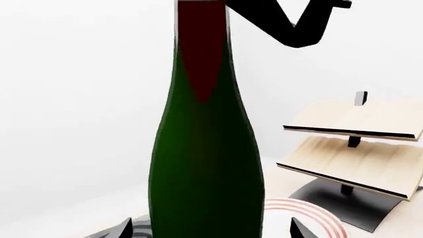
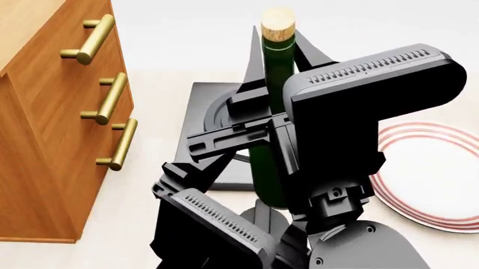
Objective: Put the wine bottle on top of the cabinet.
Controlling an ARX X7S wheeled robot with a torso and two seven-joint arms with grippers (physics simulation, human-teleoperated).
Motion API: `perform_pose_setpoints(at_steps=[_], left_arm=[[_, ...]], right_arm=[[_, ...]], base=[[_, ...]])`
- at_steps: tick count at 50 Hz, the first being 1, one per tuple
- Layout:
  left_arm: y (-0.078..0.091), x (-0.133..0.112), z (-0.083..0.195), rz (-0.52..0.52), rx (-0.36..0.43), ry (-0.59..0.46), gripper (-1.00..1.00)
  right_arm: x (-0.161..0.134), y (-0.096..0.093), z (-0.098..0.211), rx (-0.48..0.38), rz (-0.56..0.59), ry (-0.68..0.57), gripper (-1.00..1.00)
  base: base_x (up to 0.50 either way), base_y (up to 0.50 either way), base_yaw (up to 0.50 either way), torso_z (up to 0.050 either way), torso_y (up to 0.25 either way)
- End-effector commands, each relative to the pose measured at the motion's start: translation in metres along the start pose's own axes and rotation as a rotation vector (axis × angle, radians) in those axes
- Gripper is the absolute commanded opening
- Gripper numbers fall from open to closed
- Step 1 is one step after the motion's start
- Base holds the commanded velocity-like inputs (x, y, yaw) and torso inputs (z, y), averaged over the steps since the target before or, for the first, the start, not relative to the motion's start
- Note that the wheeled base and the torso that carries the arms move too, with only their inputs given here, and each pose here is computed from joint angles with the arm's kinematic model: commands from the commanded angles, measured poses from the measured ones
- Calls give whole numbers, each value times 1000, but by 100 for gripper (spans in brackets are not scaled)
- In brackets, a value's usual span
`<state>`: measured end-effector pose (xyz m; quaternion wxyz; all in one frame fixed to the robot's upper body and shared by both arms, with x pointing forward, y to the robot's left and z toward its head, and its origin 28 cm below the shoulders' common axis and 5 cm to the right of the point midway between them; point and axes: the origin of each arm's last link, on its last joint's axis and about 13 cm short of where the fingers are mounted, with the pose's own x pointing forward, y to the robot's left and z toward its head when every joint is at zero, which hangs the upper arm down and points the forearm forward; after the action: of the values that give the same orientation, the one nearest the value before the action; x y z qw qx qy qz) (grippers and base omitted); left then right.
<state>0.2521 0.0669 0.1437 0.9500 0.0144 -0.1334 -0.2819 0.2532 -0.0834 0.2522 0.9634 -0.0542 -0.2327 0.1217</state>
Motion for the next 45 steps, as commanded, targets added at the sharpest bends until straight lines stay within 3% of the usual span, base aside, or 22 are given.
perform_pose_setpoints(at_steps=[1, 39, 40, 45], left_arm=[[4, 6, -2, 30, -9, 43, 100], [-1, 14, -11, 25, -52, 66, 100], [-1, 14, -11, 27, -55, 67, -100], [-1, 14, -11, 28, -51, 65, -100]], right_arm=[[1, -2, 3, -16, -14, -22, -100], [-1, -3, 3, -13, -20, -21, -100], [-1, -3, 3, -13, -20, -22, -100], [-1, -4, 3, -13, -21, -21, -100]], base=[[0, 0, 0, 0, 0], [0, 0, 0, 0, 1], [0, 0, 0, 0, 0], [0, 0, -1, 0, 2]])
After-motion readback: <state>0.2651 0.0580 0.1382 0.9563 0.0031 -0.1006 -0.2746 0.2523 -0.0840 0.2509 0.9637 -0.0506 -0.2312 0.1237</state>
